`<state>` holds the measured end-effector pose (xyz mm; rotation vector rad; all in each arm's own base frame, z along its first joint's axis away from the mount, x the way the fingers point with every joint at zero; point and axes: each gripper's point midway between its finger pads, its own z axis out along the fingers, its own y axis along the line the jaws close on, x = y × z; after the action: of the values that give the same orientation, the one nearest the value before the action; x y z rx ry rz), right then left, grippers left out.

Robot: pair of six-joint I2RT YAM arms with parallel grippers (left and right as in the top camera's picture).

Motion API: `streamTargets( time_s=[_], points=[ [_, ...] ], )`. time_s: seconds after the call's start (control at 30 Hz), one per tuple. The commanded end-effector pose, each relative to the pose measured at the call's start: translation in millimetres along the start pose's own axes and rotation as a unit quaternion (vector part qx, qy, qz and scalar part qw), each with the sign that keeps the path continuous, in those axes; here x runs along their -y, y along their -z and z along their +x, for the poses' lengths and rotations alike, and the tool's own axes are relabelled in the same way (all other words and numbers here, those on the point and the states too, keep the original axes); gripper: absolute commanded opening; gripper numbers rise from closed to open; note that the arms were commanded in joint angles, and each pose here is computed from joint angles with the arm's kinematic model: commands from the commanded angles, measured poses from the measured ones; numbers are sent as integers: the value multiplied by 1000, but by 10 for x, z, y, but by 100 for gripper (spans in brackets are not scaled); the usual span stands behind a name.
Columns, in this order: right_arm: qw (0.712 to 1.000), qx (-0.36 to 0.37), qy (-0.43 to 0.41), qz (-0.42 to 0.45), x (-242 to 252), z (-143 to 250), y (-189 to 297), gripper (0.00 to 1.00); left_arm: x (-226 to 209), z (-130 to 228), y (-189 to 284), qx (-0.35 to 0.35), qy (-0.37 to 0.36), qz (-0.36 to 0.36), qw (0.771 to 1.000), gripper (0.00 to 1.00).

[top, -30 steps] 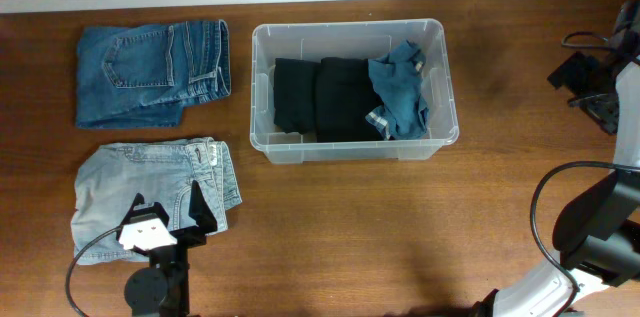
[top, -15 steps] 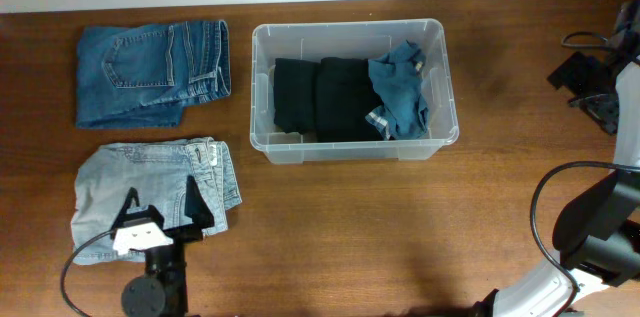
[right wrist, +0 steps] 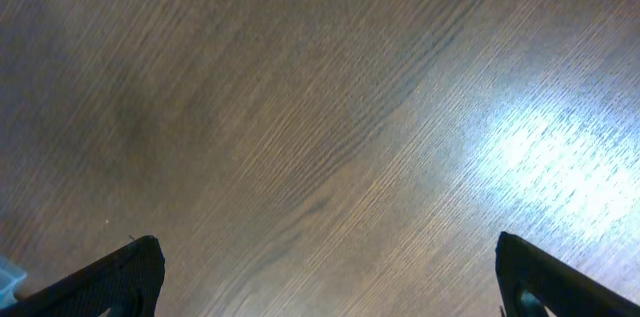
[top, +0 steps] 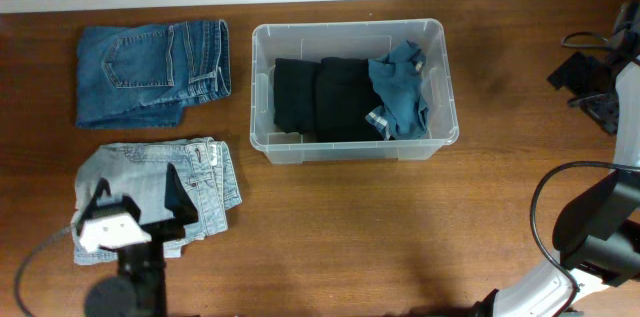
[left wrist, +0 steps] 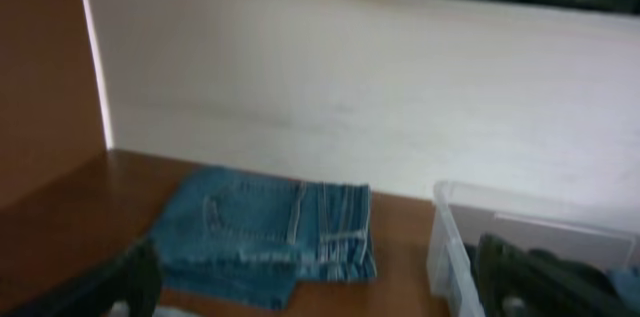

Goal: Pack container
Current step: 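Lower the left gripper onto the light-grey jeans and grasp its edge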

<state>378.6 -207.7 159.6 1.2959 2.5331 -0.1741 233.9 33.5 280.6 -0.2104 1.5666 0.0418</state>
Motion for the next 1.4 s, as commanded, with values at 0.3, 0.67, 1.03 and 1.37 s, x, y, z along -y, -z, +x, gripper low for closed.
streamTargets(
  time_s=[0.3, 0.67, 1.03, 1.37],
  points=[
    [1000, 2, -7, 9, 39, -3, -10, 98, -75, -80, -908, -277, -79, -52, 956, 99],
    [1000, 2, -7, 9, 39, -3, -10, 98, -915, 447, -1219, -382, -139, -230, 884, 99],
    [1000, 2, -7, 9, 39, -3, -10, 98, -1656, 1411, -1103, -519, -36, -259, 814, 99],
    [1000, 2, -7, 9, 39, -3, -10, 98, -1807, 2018, -1092, -580, 19, -217, 785, 100]
  ],
)
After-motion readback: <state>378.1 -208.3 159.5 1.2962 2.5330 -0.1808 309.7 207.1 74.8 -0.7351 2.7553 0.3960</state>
